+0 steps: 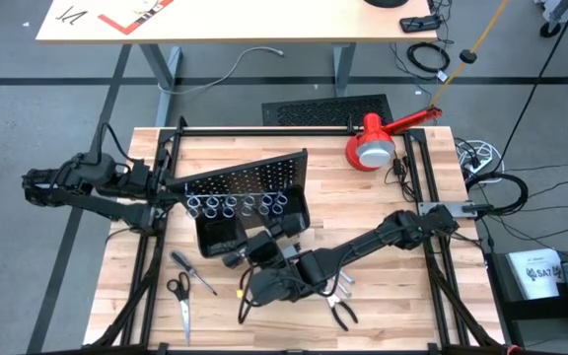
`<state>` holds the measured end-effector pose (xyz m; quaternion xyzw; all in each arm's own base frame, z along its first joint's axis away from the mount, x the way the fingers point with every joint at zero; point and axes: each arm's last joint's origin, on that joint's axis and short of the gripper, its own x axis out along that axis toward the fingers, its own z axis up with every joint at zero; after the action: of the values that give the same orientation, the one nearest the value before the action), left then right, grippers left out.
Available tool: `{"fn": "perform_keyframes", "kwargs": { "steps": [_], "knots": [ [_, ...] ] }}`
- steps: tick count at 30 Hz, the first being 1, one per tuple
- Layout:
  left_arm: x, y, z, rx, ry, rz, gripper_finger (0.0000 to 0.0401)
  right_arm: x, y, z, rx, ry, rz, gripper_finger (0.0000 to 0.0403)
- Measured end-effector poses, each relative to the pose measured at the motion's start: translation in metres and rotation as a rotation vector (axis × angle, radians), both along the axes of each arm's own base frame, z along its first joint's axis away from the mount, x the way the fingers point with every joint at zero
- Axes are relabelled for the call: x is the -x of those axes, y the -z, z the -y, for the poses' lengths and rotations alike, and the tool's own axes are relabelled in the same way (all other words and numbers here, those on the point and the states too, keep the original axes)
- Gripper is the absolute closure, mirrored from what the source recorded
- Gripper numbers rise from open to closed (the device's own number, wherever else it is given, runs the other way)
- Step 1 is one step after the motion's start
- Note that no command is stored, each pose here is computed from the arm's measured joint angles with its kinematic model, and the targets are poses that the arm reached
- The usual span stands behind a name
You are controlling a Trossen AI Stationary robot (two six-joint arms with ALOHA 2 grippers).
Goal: Hang tools onto peg board
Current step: Assemble the tool holder on the pegboard
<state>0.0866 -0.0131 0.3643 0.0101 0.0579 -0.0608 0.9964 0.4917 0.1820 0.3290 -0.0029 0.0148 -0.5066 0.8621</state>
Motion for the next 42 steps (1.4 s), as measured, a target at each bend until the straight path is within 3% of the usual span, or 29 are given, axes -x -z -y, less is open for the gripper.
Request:
{"fn": "perform_keyframes", "kwargs": {
  "steps": [8, 17, 33, 42],
  "knots": [
    [0.0, 0.0, 0.0, 0.0, 0.0, 0.0, 0.0337, -0.001, -0.001, 0.003, 0.04, 0.017, -0.065, 0.0263],
    [0.0, 0.0, 0.0, 0.0, 0.0, -0.001, 0.0337, 0.0, -0.001, 0.001, 0.123, 0.032, -0.212, 0.039],
    [0.001, 0.002, 0.0, -0.003, 0.006, -0.019, 0.0337, -0.001, -0.016, 0.001, 0.361, 0.03, -0.632, 0.0402],
    [0.002, 0.003, 0.0, -0.002, 0.012, -0.038, 0.0337, -0.002, -0.017, 0.0, 0.454, -0.028, -0.754, 0.0402]
  ]
}}
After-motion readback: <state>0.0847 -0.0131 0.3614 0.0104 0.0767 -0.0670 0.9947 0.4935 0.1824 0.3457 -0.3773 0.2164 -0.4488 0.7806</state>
